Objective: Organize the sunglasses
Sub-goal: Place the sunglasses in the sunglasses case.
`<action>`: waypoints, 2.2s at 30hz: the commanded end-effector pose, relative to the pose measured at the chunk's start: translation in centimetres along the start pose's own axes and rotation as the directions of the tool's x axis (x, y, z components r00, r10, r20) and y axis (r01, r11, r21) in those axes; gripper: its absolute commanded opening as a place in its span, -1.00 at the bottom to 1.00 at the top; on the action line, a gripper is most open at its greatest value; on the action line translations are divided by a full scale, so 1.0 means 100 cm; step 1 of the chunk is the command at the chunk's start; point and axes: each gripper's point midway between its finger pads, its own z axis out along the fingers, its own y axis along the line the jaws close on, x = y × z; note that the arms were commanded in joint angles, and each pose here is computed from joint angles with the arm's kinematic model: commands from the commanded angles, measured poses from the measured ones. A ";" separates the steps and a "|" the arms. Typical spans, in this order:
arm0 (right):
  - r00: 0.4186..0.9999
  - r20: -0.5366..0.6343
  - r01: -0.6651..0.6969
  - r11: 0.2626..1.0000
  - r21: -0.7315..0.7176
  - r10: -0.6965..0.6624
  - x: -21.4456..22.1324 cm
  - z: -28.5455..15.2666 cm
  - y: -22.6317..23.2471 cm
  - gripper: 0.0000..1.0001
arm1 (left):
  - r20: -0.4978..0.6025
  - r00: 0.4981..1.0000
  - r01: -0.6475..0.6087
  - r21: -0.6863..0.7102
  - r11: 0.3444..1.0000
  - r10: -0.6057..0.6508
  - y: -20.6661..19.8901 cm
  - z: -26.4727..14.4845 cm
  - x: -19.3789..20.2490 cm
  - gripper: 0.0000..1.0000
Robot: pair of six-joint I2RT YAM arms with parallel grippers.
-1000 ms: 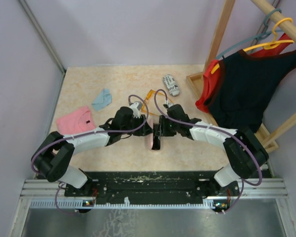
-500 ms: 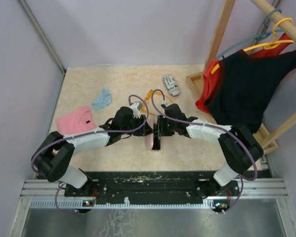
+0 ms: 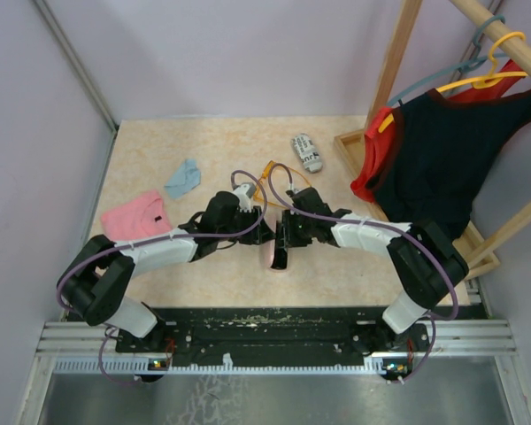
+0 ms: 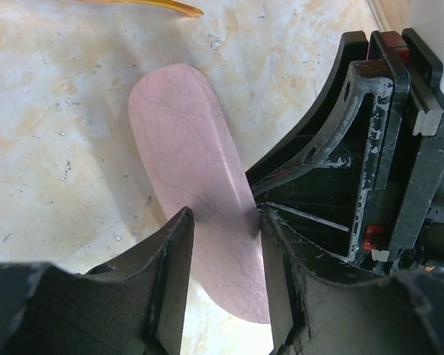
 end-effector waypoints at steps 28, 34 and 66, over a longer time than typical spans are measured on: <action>0.996 0.081 0.047 0.997 -0.067 -0.041 -0.027 0.003 0.023 -0.48 | 0.006 1.000 -0.013 0.024 1.000 0.013 -0.006 0.001 -0.007 -0.05; 0.992 0.116 0.061 0.997 -0.038 -0.057 -0.036 -0.014 0.024 -0.37 | 0.010 1.000 -0.014 0.025 1.000 0.014 -0.007 0.001 -0.008 -0.05; 0.991 0.078 0.099 0.982 0.158 -0.112 -0.030 -0.002 -0.019 -0.49 | 0.007 1.000 -0.013 0.026 1.000 0.013 -0.008 0.000 -0.008 -0.06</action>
